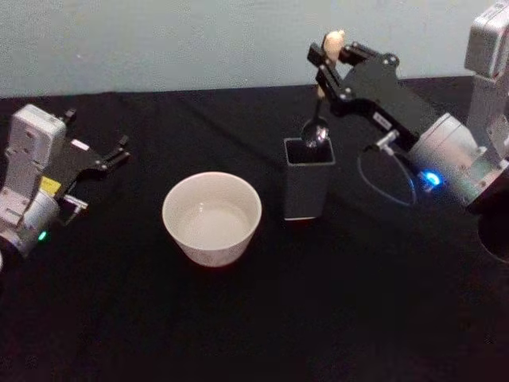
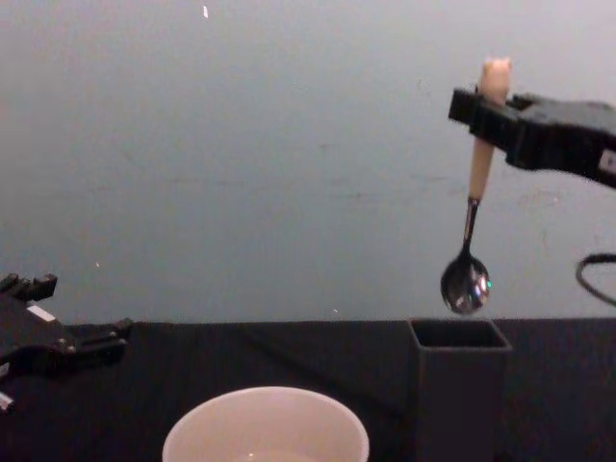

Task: Pick up the stirring spoon with one hand, stir inside the cup, then place it back in its original position.

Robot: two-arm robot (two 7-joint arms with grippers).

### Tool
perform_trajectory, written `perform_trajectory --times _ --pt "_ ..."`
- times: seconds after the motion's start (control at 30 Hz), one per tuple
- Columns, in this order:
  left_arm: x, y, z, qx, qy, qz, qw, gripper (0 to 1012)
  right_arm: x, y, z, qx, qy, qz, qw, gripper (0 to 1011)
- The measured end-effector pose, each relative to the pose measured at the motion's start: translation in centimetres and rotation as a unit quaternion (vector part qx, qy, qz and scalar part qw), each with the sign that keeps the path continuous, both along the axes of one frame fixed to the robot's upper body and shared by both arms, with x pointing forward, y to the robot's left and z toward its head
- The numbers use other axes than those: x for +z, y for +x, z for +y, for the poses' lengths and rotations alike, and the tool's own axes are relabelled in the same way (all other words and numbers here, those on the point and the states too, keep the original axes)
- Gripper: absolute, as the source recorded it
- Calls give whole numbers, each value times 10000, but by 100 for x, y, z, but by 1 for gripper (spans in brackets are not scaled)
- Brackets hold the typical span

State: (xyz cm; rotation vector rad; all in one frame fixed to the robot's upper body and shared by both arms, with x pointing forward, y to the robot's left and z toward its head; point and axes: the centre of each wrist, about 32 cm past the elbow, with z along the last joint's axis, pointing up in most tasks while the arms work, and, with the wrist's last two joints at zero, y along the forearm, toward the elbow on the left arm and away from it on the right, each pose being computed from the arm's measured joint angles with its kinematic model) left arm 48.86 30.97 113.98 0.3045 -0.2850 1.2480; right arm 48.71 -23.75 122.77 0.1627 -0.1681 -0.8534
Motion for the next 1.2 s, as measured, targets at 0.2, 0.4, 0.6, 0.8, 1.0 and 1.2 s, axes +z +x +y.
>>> perform_trajectory --times 0.2,0.4,0.6,0.8,1.0,1.2 --pt "0 0 0 0 0 0 10000 1001 -117 26 -3 6 -50 125 9999 217" --pt "0 0 0 0 0 0 10000 1001 -198 68 16 13 -56 200 9998 217" --pt "0 0 0 0 0 0 10000 1001 -306 80 21 17 -156 372 9992 217" --pt "0 0 0 0 0 0 10000 1001 -404 66 25 0 -224 558 9982 216" --pt "0 0 0 0 0 0 10000 1001 -512 47 42 -73 -287 760 9967 216" --pt "0 0 0 0 0 0 10000 1001 -591 24 62 -87 -348 916 9951 216"
